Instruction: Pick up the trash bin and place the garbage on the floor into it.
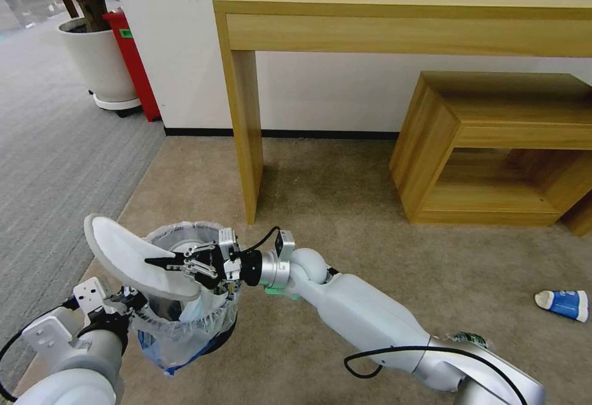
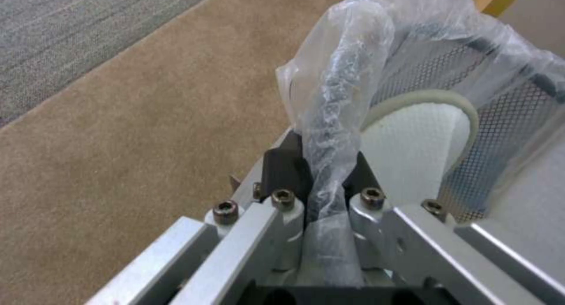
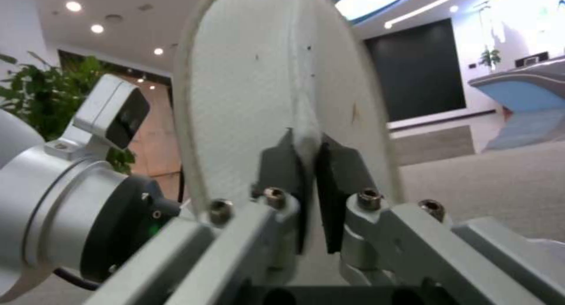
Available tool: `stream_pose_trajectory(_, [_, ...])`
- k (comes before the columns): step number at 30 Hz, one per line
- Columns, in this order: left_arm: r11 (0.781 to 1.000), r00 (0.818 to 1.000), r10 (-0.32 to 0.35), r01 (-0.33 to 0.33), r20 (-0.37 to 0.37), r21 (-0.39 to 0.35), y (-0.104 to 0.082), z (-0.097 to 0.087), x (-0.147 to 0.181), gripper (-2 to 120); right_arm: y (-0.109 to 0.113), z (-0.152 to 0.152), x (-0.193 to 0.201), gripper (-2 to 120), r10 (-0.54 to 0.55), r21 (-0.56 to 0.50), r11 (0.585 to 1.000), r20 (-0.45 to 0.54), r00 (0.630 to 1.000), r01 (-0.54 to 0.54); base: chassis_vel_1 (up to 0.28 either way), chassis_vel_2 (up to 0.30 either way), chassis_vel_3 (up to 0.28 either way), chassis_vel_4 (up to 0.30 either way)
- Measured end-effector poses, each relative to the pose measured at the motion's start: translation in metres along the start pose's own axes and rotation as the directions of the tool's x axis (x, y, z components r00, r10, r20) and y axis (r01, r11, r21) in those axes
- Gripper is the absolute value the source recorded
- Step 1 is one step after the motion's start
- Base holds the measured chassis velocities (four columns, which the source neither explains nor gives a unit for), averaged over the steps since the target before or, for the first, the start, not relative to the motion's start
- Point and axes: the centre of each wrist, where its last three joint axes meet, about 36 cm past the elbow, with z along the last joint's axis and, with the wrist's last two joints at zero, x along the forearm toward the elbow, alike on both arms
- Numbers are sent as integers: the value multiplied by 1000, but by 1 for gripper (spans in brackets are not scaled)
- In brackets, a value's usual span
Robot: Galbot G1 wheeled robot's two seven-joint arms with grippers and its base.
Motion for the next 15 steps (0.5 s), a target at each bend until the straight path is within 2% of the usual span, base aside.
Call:
stream_pose_trajectory(5, [1000, 1000, 0, 0, 0, -1, 0, 0, 0, 3, 0, -1, 1, 19, 6, 3, 1000, 0, 1000, -6, 0, 0, 0, 0])
stream_pose_trajectory(9, [1000, 1000, -7, 7, 1, -8, 2, -1, -1, 3, -1, -5, 9, 43, 18, 16, 1000, 0, 1000, -18, 0, 0, 0, 0])
stream_pose_trajectory(10, [1000, 1000, -7, 7, 1, -8, 2, -1, -1, 3, -1, -5, 9, 43, 18, 16, 1000, 0, 1000, -18, 0, 0, 0, 0])
stream_pose_trajectory(12, [1000, 1000, -9, 9, 5, -9, 4, -2, -2, 3, -2, -9, 15, 53, 31, 28, 999, 1, 1000, -31, 0, 0, 0, 0])
stream_pose_trajectory(15, [1000, 1000, -10, 10, 5, -9, 4, -2, -2, 3, -2, -10, 17, 57, 34, 31, 999, 3, 999, -34, 0, 0, 0, 0])
